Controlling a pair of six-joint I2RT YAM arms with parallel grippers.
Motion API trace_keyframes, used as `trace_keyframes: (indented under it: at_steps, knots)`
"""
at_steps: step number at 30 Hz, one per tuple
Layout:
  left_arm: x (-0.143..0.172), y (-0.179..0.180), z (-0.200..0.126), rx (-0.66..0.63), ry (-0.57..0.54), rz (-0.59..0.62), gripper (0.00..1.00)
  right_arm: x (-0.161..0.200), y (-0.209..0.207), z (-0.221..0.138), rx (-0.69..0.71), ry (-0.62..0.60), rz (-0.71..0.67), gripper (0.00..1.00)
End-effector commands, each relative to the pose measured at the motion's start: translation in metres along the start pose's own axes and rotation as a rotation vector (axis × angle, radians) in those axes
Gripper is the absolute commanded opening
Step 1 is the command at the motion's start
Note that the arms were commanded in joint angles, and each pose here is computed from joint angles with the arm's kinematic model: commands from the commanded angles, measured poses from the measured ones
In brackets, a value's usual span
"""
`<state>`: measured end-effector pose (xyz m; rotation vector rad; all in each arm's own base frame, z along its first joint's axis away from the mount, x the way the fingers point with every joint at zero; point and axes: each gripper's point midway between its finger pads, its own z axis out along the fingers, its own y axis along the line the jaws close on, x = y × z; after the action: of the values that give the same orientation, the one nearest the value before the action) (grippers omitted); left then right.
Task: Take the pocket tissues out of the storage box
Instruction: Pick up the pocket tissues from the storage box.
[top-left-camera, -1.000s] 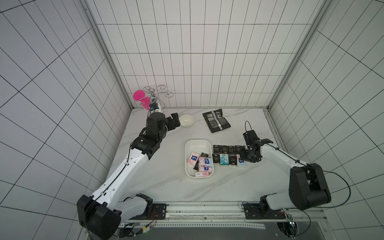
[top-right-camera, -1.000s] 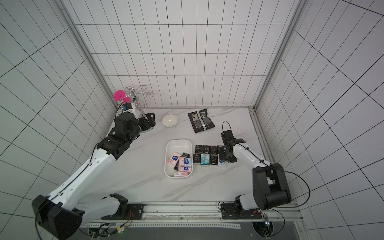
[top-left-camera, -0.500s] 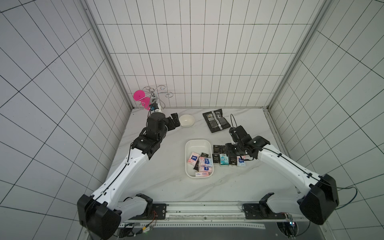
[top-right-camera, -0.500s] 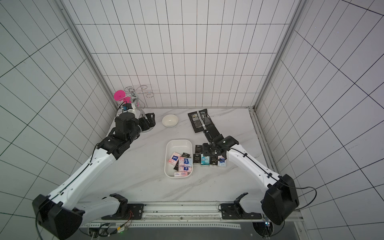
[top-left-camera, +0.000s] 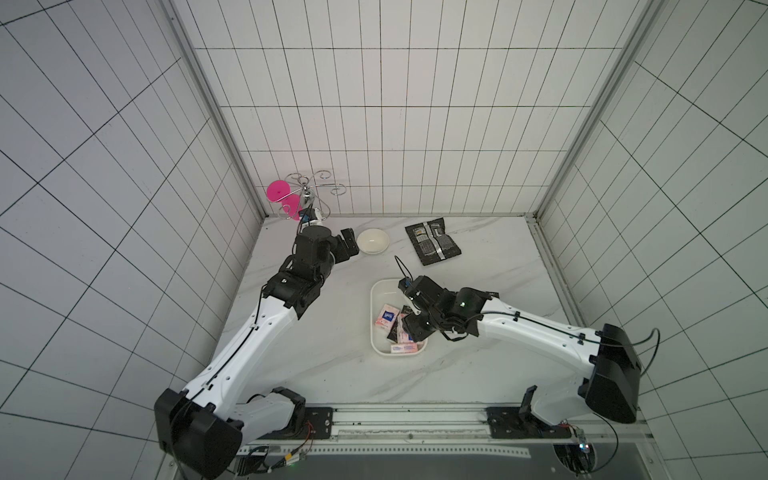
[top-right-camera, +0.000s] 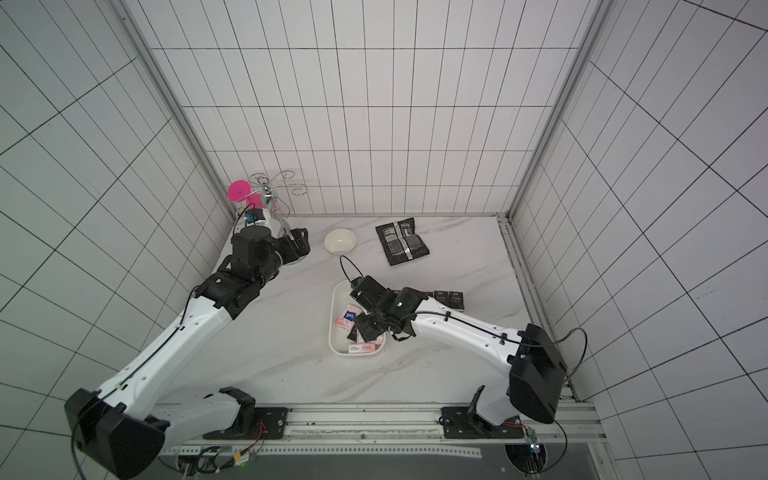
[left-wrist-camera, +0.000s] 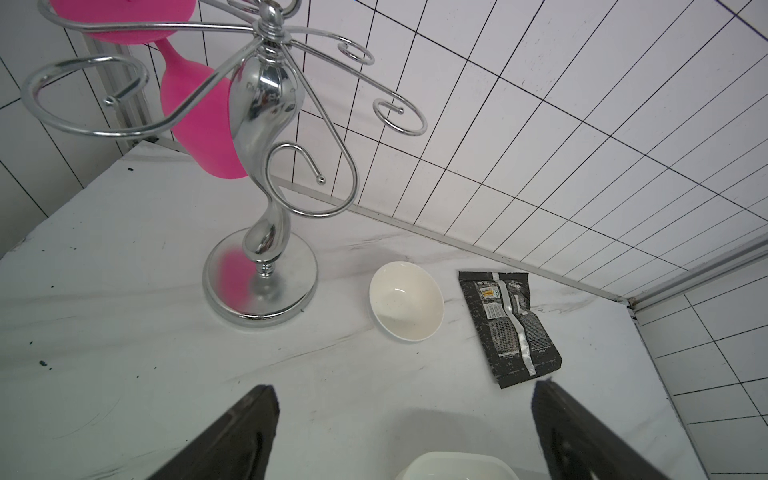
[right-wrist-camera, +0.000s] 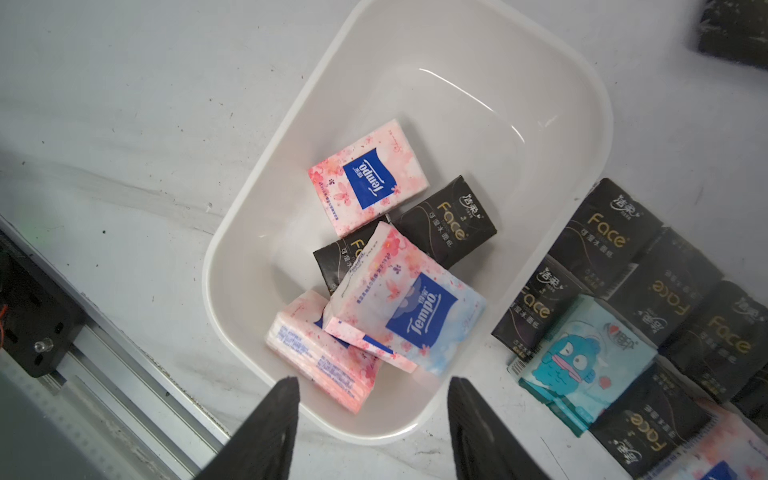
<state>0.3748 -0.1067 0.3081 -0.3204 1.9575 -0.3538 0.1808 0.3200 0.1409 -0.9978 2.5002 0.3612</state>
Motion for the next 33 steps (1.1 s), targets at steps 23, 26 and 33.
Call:
trace_keyframes:
  at_steps: [23,26,33]
  knots:
    - [-0.018,0.004,-0.009,-0.024,-0.034,0.01,0.98,-0.008,0.011,0.029,0.083,0.091,-0.085,0.53]
    - [-0.017,0.005,-0.009,-0.028,-0.034,0.015,0.99,-0.005,0.012,0.039,0.095,0.111,-0.064,0.49]
    - [-0.016,0.007,-0.009,-0.031,-0.034,0.016,0.98,0.001,0.008,0.046,0.115,0.126,-0.039,0.38]
